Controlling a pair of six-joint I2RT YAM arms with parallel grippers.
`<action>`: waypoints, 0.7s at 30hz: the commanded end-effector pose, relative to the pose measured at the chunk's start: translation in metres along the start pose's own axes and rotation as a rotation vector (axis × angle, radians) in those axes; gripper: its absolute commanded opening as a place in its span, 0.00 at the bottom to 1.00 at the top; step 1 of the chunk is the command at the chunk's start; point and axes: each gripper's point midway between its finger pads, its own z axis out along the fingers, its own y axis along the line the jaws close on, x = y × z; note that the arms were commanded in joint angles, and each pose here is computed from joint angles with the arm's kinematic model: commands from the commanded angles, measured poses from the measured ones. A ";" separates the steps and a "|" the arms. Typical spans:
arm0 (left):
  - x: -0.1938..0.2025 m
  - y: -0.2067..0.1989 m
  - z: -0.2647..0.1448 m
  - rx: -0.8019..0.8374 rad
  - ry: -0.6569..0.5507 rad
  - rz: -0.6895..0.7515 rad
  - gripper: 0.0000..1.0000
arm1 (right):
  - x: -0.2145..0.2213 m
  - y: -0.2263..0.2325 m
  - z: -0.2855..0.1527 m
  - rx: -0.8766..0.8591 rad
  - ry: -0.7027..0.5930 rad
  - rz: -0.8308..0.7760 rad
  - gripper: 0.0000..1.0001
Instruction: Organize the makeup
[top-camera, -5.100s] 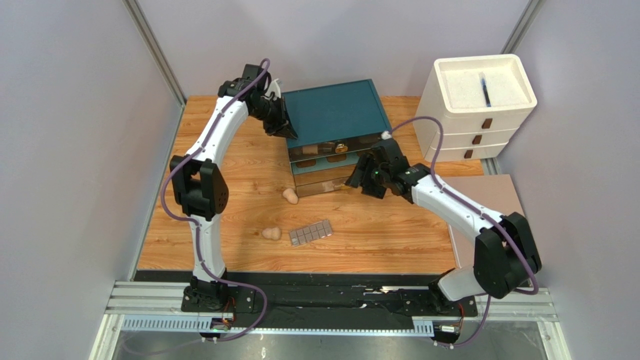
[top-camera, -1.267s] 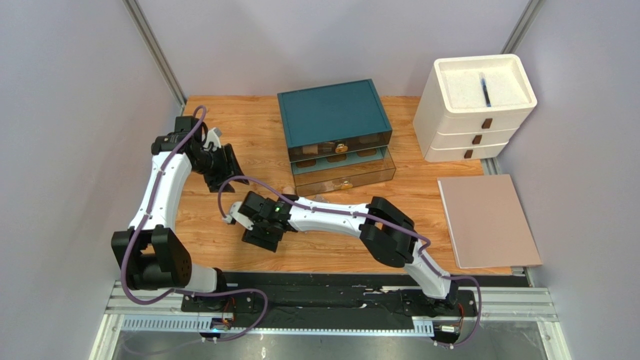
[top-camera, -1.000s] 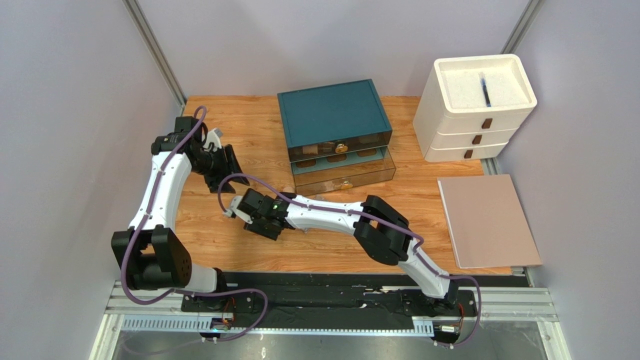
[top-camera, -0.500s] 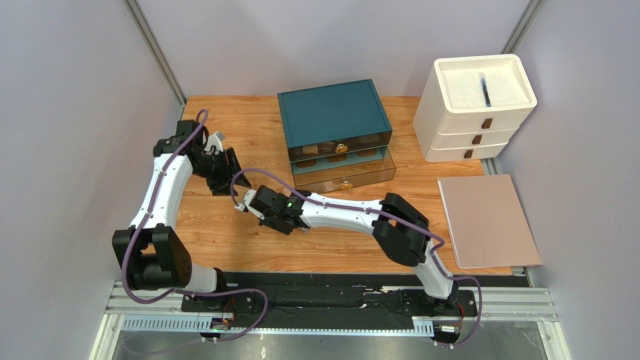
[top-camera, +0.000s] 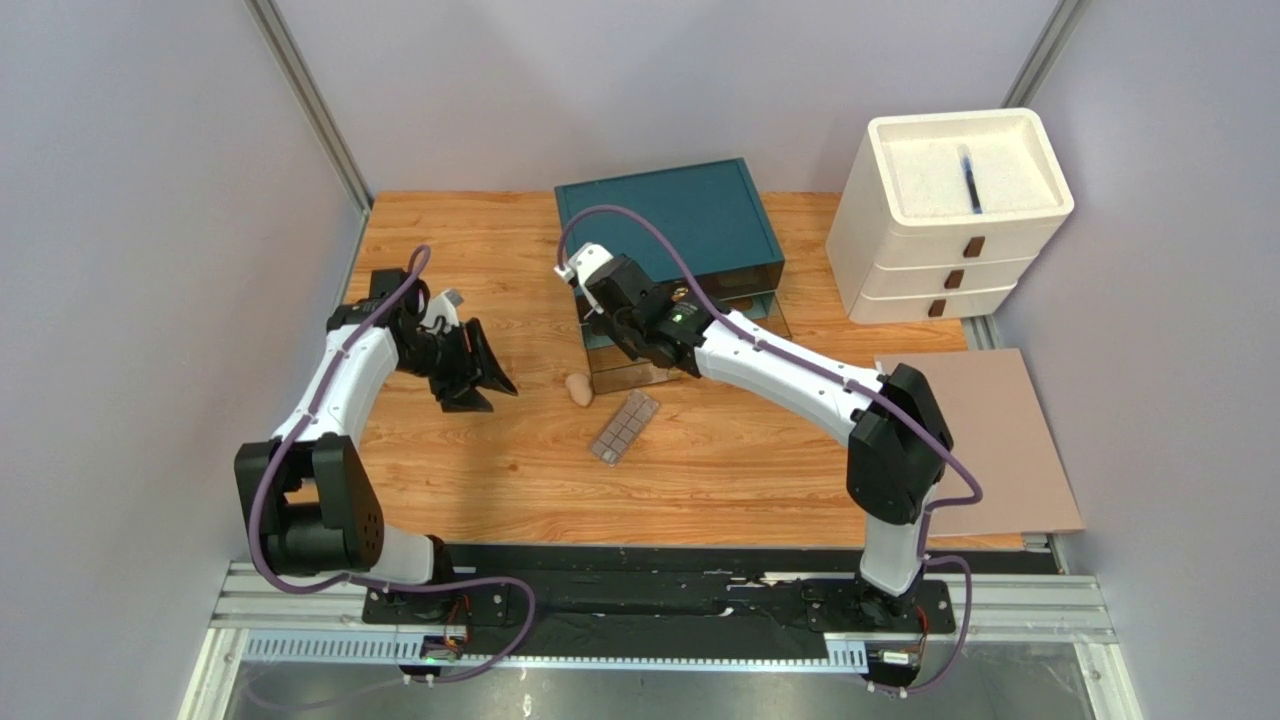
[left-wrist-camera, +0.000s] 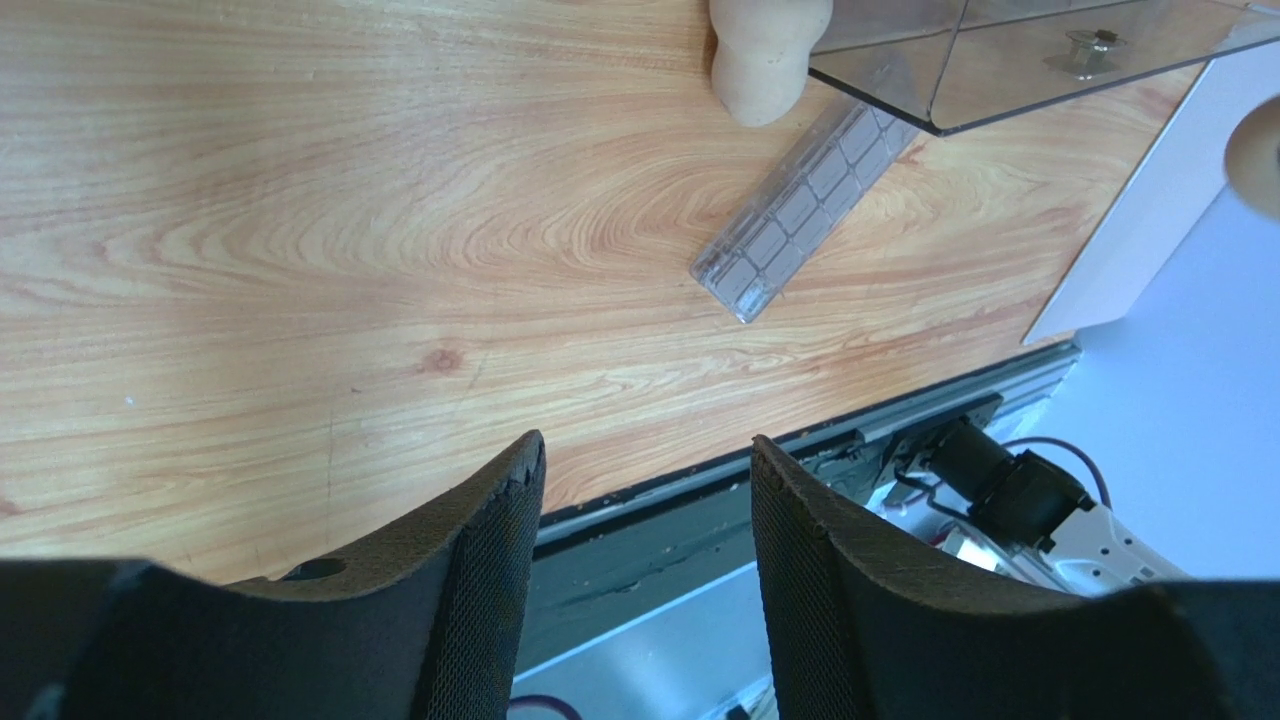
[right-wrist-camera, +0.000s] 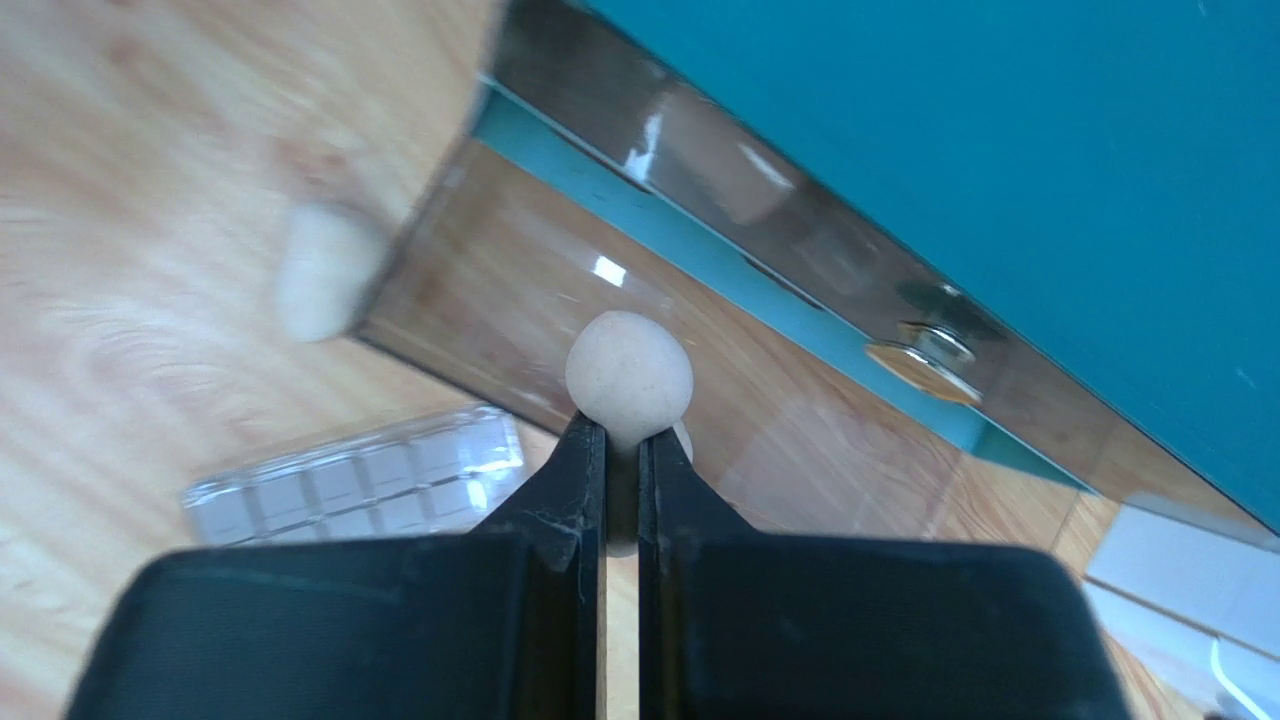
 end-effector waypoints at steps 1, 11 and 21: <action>-0.010 -0.003 0.007 0.037 -0.026 0.003 0.59 | 0.024 -0.018 0.023 0.055 0.078 0.024 0.01; -0.023 -0.005 0.057 0.030 0.032 -0.044 0.59 | 0.036 -0.020 0.041 0.087 0.143 0.094 1.00; -0.053 -0.041 0.093 0.043 0.042 -0.052 0.60 | 0.011 -0.046 -0.003 0.139 0.053 0.156 1.00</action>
